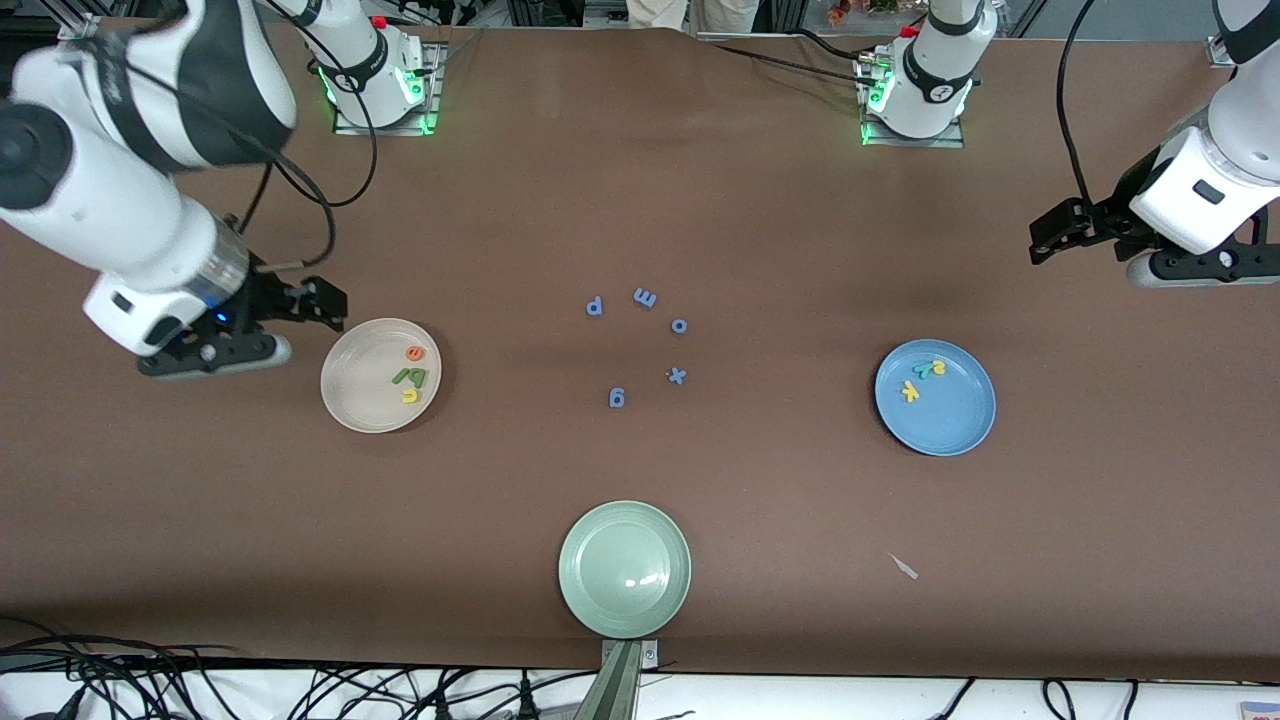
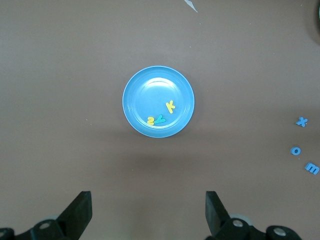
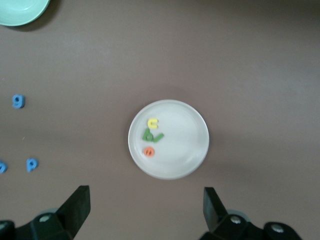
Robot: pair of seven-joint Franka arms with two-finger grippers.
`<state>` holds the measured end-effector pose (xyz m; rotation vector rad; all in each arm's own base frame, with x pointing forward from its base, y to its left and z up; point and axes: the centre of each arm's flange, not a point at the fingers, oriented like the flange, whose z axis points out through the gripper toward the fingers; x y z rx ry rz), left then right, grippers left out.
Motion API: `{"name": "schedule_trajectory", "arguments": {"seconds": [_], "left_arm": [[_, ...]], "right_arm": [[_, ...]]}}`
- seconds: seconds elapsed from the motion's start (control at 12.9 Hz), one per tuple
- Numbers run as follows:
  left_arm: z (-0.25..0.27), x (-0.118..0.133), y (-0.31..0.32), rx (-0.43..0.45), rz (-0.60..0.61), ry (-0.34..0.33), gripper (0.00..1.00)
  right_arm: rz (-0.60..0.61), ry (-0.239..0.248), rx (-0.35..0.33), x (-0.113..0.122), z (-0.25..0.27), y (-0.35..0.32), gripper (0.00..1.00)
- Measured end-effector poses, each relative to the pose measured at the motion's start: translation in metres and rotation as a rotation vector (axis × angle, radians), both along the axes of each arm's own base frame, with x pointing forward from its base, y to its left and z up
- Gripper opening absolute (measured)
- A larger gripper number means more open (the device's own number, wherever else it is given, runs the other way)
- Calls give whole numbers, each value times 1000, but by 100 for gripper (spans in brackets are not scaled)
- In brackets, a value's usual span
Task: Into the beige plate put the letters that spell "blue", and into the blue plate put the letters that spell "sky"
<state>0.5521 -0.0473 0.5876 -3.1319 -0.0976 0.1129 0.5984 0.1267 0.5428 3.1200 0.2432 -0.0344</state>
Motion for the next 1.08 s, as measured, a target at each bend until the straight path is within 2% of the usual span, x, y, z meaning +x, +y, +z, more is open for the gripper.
{"name": "schedule_trajectory", "arguments": {"seconds": [0.31,1.08], "left_arm": [[0,0,0,0,0,3,100],[0,-1,0,1,1,6,100]], "right_arm": [[-60,16,0,-45,70,-46,100],[-71,22,-2,-37,61,-52,100]]}}
